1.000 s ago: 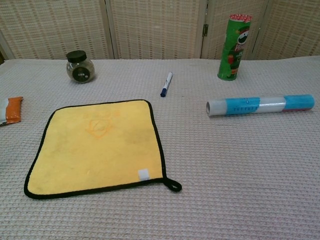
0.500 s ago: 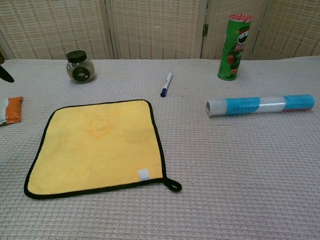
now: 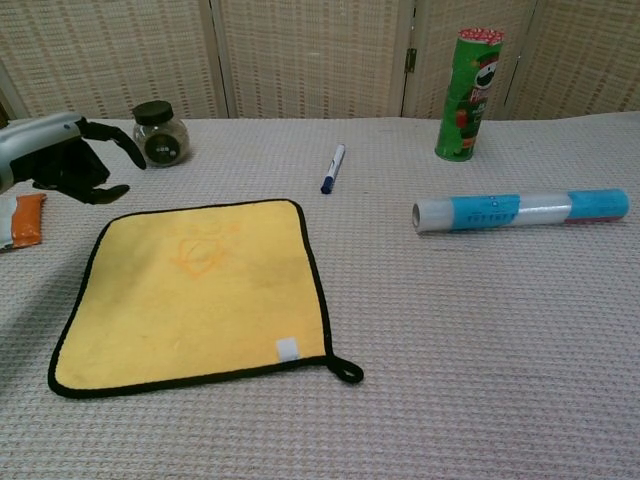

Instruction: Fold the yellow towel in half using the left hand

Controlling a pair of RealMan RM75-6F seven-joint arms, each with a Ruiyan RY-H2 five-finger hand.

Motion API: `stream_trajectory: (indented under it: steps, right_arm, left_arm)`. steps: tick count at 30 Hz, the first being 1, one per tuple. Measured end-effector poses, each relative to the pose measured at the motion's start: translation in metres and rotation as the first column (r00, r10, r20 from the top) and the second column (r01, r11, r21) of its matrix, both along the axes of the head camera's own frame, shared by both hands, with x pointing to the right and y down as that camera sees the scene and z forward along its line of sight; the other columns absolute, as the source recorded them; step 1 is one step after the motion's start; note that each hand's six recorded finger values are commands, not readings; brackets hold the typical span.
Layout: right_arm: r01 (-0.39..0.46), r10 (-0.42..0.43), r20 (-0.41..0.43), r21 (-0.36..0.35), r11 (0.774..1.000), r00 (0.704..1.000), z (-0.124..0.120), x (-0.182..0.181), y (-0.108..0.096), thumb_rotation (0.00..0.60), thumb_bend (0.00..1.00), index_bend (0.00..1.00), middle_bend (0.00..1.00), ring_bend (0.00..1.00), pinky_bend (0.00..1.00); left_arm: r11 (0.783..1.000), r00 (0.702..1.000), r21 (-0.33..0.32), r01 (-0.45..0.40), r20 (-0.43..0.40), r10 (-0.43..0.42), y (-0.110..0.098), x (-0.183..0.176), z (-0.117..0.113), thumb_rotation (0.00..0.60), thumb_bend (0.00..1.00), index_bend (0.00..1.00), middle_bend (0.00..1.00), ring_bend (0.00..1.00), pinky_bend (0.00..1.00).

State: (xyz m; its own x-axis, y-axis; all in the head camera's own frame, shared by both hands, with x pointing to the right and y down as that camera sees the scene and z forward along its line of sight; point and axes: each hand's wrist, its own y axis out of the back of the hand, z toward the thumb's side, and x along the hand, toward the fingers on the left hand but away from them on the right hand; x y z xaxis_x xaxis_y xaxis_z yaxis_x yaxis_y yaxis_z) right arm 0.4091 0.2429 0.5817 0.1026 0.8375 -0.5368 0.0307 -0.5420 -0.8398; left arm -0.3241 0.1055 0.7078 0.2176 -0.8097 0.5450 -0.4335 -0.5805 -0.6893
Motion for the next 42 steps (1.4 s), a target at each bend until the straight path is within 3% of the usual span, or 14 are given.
stream_trajectory:
  steps: [7, 22, 42]
  right_arm:
    - [-0.028, 0.028, 0.001, -0.010, 1.000, 1.000, 0.003, 0.008, -0.005, 0.600, 0.48, 0.00, 0.00, 0.00, 0.00]
    - [-0.053, 0.053, -0.003, -0.012, 0.999, 0.999, 0.003, 0.017, -0.006, 0.600, 0.48, 0.00, 0.00, 0.00, 0.00]
    - [-0.072, 0.072, -0.001, 0.008, 0.997, 0.997, -0.004, 0.024, -0.008, 0.600, 0.48, 0.00, 0.00, 0.00, 0.00]
  left_arm:
    - [0.998, 0.993, -0.057, -0.002, 0.118, 0.009, -0.024, 0.010, 0.036, 0.600, 0.37, 0.40, 1.00, 1.00, 1.00]
    - [0.995, 0.977, -0.104, -0.006, 0.213, 0.028, -0.033, 0.021, 0.076, 0.600, 0.40, 0.42, 1.00, 1.00, 1.00]
    - [0.988, 0.982, -0.148, 0.040, 0.189, -0.011, -0.040, 0.034, 0.103, 0.600, 0.40, 0.44, 1.00, 1.00, 1.00]
